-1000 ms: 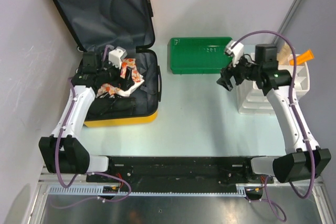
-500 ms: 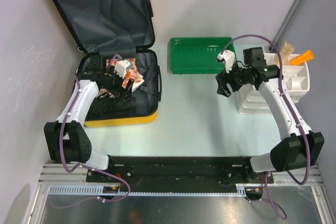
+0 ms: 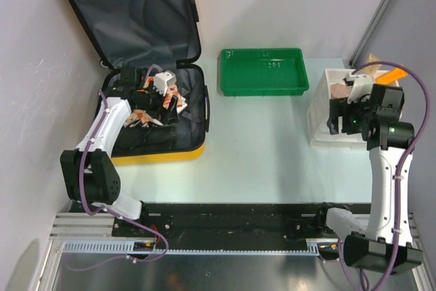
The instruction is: Open, take out, and arrange the luggage
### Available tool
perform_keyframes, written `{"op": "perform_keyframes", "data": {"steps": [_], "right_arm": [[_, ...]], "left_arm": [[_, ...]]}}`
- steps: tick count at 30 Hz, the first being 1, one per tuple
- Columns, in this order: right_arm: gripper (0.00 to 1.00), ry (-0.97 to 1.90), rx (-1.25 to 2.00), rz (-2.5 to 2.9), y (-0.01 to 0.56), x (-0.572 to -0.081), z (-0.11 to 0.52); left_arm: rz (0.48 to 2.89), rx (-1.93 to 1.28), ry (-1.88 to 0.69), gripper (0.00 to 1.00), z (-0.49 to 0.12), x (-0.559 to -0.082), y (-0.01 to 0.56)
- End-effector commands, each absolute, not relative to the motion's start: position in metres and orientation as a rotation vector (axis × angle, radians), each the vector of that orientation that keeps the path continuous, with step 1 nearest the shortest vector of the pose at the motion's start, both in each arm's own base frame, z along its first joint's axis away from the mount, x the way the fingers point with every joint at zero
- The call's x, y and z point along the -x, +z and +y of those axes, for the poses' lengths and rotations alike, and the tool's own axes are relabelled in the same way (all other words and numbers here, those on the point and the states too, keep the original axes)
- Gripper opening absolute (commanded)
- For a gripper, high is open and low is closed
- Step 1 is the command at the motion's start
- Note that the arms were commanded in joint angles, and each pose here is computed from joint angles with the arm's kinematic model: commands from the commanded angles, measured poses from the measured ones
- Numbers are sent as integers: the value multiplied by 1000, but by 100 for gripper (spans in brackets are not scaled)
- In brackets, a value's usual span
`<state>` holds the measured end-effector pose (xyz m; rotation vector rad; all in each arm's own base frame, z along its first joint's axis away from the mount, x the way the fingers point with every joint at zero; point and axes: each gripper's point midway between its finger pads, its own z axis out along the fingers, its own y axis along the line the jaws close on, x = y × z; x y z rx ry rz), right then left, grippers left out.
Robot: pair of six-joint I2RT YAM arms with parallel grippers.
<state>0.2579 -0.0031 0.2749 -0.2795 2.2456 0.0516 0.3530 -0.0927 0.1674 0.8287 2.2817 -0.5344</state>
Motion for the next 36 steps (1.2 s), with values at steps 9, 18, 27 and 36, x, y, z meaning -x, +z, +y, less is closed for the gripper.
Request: {"op": "perform_keyframes", "data": {"steps": [9,18,27,36], "right_arm": [[57,-219,22,2136,290,-296,-111],[42,-231,87,2101,288,-329,-127],[39,-119,92,2097,271,-357,-125],[45,-98,103,2080,280,-352,-119]], "left_arm": [[2197,-830,-629,96,-114,-340,196],[2213,-821,-632,96,-114,-333,192],[2243,-804,-652,96,-115,-333,184],[2253,-795,-650,96,-114,-336,181]]}}
